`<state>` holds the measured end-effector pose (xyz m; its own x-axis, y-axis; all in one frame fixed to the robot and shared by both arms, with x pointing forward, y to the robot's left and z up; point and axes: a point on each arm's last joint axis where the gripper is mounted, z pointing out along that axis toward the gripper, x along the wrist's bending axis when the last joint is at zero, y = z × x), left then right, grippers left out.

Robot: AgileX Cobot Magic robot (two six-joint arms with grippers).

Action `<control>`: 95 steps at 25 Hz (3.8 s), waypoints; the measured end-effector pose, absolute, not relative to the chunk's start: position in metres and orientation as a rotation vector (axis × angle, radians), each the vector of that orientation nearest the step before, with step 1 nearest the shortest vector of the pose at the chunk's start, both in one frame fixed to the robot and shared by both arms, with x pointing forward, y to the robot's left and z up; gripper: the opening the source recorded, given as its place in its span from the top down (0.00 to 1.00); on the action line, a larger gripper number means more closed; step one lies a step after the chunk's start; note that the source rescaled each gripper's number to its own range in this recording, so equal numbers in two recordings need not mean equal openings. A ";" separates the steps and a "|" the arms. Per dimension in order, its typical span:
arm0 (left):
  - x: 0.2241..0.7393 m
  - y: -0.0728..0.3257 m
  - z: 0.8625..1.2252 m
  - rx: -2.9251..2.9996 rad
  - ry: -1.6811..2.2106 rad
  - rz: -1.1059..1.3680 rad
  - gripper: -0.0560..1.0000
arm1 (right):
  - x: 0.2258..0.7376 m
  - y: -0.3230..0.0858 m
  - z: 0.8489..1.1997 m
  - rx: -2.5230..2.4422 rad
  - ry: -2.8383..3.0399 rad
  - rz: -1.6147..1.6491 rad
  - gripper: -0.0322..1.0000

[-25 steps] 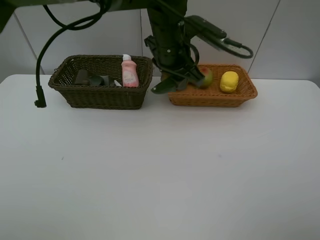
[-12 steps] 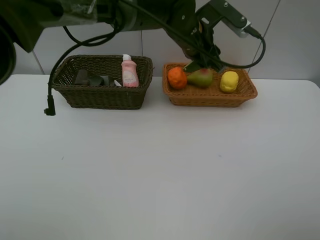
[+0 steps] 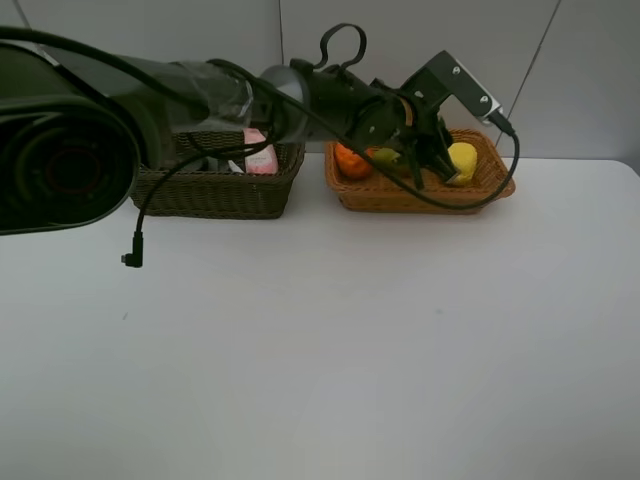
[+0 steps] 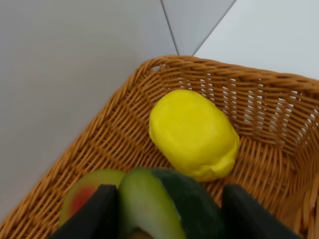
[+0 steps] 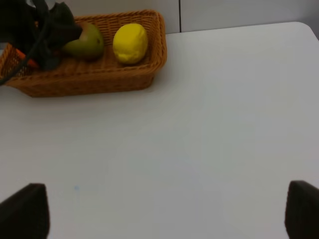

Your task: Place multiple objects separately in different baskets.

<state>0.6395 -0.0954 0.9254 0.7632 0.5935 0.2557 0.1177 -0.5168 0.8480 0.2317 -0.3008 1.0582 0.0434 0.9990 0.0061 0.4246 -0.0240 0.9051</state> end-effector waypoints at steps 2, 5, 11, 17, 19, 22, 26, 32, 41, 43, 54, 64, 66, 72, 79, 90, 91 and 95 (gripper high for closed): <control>0.641 -0.095 0.918 2.050 0.532 0.669 0.42 | 0.232 -0.301 1.058 1.556 1.484 0.949 0.00; 0.643 -0.095 0.910 2.047 0.531 0.669 0.42 | 0.232 -0.301 1.058 1.556 1.484 0.949 0.00; 0.645 -0.093 0.903 2.056 0.539 0.667 0.42 | 0.232 -0.301 1.058 1.556 1.484 0.949 0.00; 0.646 -0.093 0.903 2.049 0.538 0.670 0.42 | 0.232 -0.301 1.058 1.556 1.484 0.949 0.00; 0.646 -0.093 0.903 2.049 0.538 0.670 0.42 | 0.232 -0.301 1.058 1.556 1.484 0.949 0.00; 0.647 -0.092 0.903 2.048 0.543 0.670 0.42 | 0.232 -0.301 1.058 1.556 1.484 0.950 0.00; 0.647 -0.091 0.903 2.037 0.571 0.656 0.16 | 0.232 -0.301 1.058 1.556 1.484 0.950 0.00; 0.653 -0.085 0.903 2.032 0.592 0.662 0.01 | 0.232 -0.301 1.058 1.556 1.484 0.950 0.00; 0.655 -0.084 0.904 2.030 0.596 0.664 0.00 | 0.232 -0.301 1.058 1.556 1.484 0.950 0.00; 0.655 -0.084 0.905 2.029 0.595 0.664 0.00 | 0.232 -0.301 1.058 1.556 1.484 0.950 0.00; 0.649 -0.074 0.935 2.141 0.642 0.645 0.00 | 0.232 -0.301 1.058 1.556 1.484 0.950 0.00; 0.609 -0.034 1.000 2.289 0.710 0.605 0.00 | 0.232 -0.301 1.058 1.556 1.484 0.949 0.00; 0.594 -0.019 1.014 2.296 0.712 0.601 0.00 | 0.232 -0.301 1.058 1.556 1.484 0.949 0.00; 0.537 0.040 1.037 2.324 0.757 0.577 0.00 | 0.232 -0.301 1.058 1.556 1.484 0.949 0.00; 0.457 0.115 1.059 2.310 0.888 0.532 0.00 | 0.232 -0.301 1.058 1.556 1.484 0.949 0.00; 0.352 0.215 1.068 2.488 1.157 0.417 0.00 | 0.232 -0.301 1.058 1.556 1.484 0.950 0.00; 0.346 0.221 1.066 2.502 1.164 0.407 0.00 | 0.232 -0.301 1.058 1.556 1.484 0.950 0.00; 0.321 0.241 1.057 2.516 1.178 0.370 0.00 | 0.232 -0.301 1.058 1.556 1.484 0.950 0.00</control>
